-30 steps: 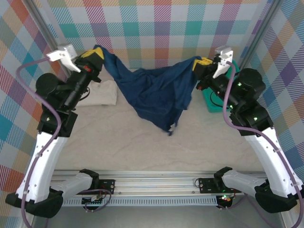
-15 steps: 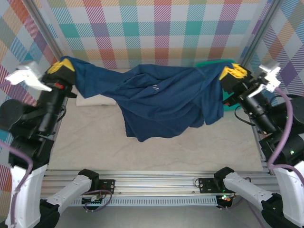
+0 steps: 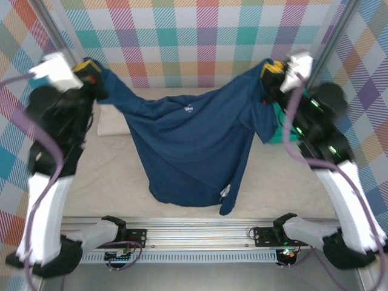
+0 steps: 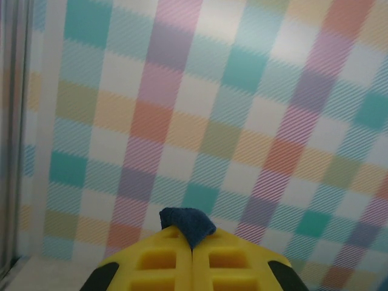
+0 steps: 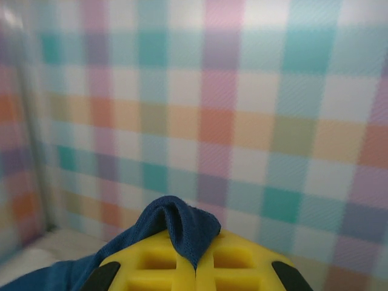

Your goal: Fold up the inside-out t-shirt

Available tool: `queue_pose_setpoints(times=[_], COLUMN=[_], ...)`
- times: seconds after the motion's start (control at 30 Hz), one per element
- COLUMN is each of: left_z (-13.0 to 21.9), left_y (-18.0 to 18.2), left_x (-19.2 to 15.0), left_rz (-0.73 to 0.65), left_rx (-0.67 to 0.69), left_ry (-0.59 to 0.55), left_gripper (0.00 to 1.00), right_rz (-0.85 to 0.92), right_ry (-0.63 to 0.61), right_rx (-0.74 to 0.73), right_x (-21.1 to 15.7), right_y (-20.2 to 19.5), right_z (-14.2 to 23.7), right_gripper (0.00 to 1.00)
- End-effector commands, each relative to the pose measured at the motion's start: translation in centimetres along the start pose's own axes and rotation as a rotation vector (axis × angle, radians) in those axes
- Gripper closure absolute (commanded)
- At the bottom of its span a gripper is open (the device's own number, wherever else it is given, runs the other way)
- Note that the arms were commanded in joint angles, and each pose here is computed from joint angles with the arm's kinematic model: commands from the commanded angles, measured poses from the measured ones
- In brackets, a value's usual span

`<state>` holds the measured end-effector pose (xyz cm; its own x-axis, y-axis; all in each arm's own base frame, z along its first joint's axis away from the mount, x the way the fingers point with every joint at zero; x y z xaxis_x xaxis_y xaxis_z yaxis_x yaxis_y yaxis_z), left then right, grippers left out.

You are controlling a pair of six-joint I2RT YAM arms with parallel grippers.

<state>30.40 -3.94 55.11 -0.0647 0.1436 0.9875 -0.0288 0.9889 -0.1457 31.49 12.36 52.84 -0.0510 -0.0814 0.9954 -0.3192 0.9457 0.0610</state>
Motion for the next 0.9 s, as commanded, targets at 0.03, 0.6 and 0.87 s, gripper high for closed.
queue_pose_setpoints(times=[0.03, 0.6, 0.87], left_z=[-14.1, -12.9, -1.3], left_y=[2.2, -1.6, -4.5], left_x=[-12.9, -29.7, -42.1], left_rz=[-0.080, 0.197, 0.179], left_rx=[0.187, -0.128, -0.228], left_ry=[0.316, 0.709, 1.010], left_gripper=[1.00, 0.25, 0.33], right_rz=[0.017, -0.207, -0.375], right_ry=[0.321, 0.996, 1.201], right_rx=[-0.326, -0.167, -0.146], right_x=[-13.6, -33.8, -40.6], right_y=[-9.2, -3.7, -1.4], right_z=[-12.6, -9.1, -0.9], right_gripper=[0.92, 0.29, 0.30])
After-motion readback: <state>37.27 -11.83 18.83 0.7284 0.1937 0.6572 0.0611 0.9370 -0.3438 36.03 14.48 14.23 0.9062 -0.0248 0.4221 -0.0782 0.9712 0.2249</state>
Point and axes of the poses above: each hand's point on the last joint's axis, 136 mm out from that joint toward the fingers, its own z axis back along the fingers, its own y axis along the line the jaws close on, x = y × z, the point moved 3 cm from there along z, back along the fingers, and after that the axes turned 7 degrees about -z, right-handed, at the moved point
